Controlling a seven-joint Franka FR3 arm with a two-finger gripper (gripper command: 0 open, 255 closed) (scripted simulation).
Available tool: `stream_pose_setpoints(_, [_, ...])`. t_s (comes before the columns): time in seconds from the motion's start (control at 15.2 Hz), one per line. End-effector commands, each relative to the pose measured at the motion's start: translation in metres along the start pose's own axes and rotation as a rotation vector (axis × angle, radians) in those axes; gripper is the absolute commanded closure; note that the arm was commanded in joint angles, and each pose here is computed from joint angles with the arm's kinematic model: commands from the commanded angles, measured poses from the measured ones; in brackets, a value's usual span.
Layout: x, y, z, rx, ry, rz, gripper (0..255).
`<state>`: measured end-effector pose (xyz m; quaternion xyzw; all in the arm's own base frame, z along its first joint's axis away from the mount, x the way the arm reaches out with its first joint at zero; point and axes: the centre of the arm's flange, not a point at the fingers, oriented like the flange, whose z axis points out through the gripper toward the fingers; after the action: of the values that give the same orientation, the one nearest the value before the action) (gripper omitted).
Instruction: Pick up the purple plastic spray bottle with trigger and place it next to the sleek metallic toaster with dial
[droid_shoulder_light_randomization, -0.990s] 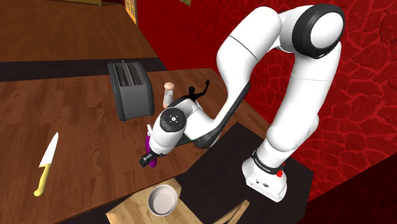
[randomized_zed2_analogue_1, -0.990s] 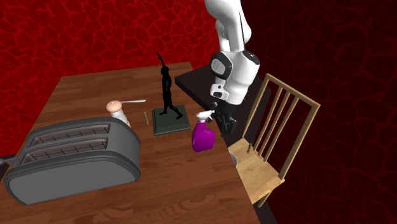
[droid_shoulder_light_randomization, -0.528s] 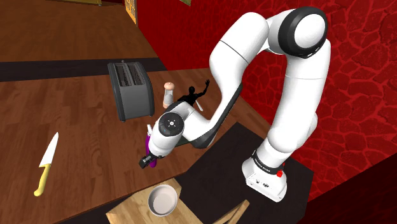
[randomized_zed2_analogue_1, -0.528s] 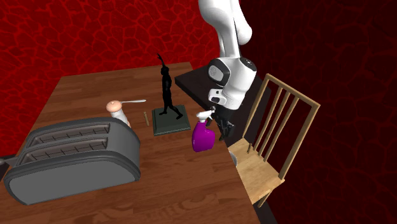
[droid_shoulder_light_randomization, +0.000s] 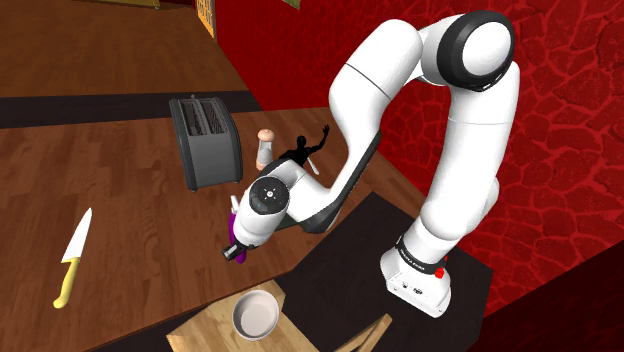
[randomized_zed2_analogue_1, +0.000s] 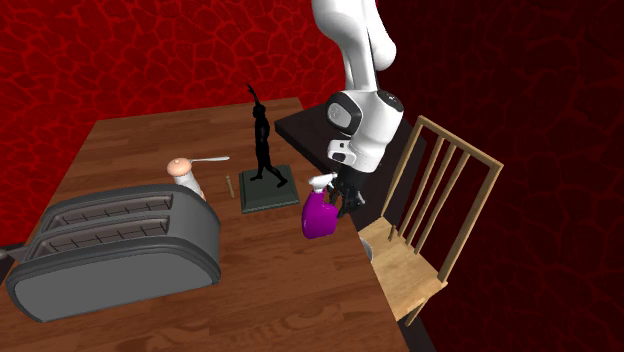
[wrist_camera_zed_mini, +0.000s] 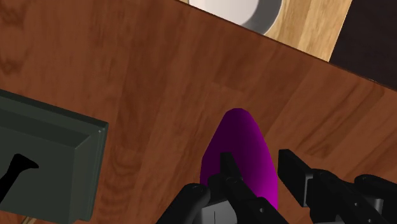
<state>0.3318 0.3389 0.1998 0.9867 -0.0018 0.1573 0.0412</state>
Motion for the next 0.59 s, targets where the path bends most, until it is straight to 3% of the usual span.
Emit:
stream_pose_setpoints(0.0, [0.000,0.000,0.000,-0.001,0.000,0.001,255])
stream_pose_setpoints(0.33, [0.000,0.000,0.000,-0.001,0.000,0.000,255])
stream_pose_setpoints(0.53, [0.005,0.002,-0.015,-0.001,0.000,0.000,255])
